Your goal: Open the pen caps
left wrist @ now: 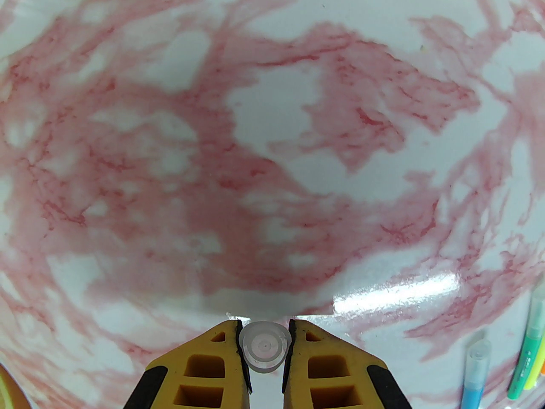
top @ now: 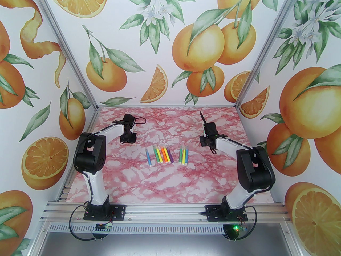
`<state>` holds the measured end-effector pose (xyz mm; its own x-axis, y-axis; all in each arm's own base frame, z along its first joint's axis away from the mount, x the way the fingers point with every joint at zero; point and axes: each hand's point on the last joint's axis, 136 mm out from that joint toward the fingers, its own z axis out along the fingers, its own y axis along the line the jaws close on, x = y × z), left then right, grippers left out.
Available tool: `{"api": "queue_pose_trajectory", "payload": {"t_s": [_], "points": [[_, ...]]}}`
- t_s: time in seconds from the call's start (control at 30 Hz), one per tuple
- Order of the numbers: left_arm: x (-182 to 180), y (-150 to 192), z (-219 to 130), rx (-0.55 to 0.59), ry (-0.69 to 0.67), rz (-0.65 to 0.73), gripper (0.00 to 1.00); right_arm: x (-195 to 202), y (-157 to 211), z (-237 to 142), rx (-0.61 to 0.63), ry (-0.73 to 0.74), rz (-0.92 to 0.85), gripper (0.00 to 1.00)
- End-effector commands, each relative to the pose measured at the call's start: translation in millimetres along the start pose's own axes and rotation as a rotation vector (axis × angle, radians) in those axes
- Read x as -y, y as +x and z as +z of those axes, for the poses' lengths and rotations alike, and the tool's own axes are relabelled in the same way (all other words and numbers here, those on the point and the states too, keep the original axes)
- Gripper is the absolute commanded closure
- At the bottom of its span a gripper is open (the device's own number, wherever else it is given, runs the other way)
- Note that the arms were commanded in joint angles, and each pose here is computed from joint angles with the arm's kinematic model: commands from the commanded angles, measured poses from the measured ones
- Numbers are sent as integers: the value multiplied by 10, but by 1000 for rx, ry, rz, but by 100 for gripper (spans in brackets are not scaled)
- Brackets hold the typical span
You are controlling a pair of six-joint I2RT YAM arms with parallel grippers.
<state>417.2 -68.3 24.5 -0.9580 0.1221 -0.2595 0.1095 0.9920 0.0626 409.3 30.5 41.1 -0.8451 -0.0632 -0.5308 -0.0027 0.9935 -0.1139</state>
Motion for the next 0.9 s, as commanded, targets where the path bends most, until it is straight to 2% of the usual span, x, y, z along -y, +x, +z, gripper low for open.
{"api": "queue_pose_trajectory", "payload": {"t_s": [0.0,0.57,0.87], "points": [[-82,34,128,-48,-16,16,100,21,58,71,-50,-16,33,100],[-331,-82,349,-91,36,-59,98,109,250,260,-150,-9,72,100],[-418,-60,400,-103,56,-83,89,142,273,263,-157,-6,88,93]]}}
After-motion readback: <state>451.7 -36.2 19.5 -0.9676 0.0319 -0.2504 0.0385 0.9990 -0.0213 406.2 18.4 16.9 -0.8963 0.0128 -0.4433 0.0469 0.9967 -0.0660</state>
